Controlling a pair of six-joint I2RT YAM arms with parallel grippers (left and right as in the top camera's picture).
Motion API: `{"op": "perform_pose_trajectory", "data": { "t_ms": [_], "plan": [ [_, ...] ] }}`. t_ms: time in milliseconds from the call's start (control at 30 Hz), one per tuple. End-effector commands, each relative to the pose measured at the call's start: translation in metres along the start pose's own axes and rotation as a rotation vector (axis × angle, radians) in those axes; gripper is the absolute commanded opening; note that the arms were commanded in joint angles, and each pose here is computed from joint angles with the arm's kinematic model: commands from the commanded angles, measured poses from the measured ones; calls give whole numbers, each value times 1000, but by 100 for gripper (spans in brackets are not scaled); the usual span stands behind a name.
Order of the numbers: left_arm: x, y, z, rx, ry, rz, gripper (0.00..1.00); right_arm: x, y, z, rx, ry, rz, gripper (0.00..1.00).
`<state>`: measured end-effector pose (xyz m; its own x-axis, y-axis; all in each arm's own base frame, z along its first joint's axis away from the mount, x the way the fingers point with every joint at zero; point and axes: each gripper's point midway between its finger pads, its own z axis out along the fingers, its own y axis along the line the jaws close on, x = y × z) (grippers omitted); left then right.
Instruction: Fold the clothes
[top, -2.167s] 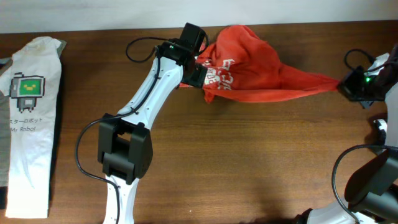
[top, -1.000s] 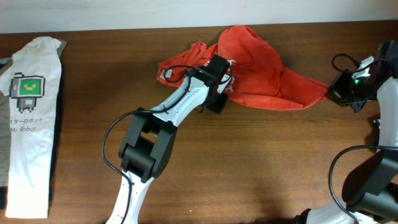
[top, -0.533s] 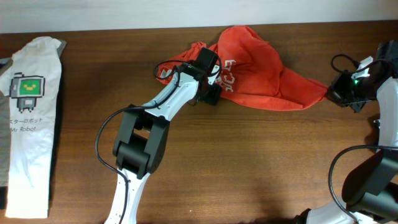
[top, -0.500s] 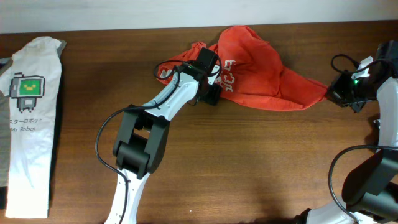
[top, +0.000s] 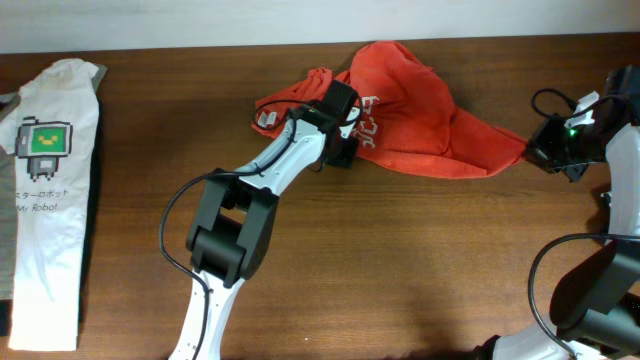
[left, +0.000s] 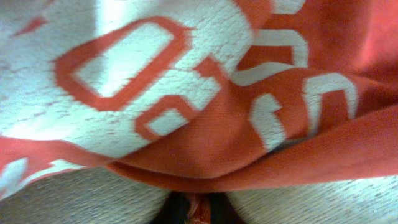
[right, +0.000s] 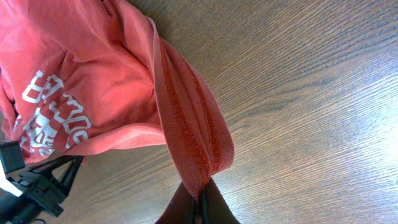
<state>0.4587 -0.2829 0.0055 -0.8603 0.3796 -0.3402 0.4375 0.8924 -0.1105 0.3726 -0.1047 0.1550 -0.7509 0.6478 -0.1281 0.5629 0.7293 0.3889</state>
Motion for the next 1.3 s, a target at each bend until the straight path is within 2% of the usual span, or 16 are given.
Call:
{"op": "perform_pose_trajectory", "data": {
  "t_ms": [0,67,200,333,433,567,700,933,967,1100,1267],
  "plan": [
    [17,7,21,-6,59,-25,0,-2,6,-10,5,-30,-32,4],
    [16,15,19,-54,55,-24,0,-2,4,-10,15,-30,-34,4],
    [-4,56,-25,-315,30,-13,0,-6,-2,-11,50,-50,-35,4],
    [-55,87,-125,-381,-165,-86,0,-17,1,-12,42,-93,-48,4],
    [-68,119,-194,-408,-284,-146,0,-25,4,-20,41,-125,-57,4],
    [-63,173,-286,-481,-423,-259,0,-39,15,-44,39,-185,-92,4],
    [-37,217,-367,-565,-512,-321,0,-50,31,-95,55,-270,-139,4],
    [-14,207,-474,-666,-708,-318,0,-44,64,-186,22,-408,-214,4],
    [-6,200,-506,-698,-772,-310,0,-39,71,-207,13,-449,-238,4],
    [22,179,-584,-745,-939,-316,0,-18,85,-262,-14,-556,-272,4],
    [69,147,-665,-755,-1141,-323,0,15,98,-321,-59,-710,-320,4]
  ]
}}
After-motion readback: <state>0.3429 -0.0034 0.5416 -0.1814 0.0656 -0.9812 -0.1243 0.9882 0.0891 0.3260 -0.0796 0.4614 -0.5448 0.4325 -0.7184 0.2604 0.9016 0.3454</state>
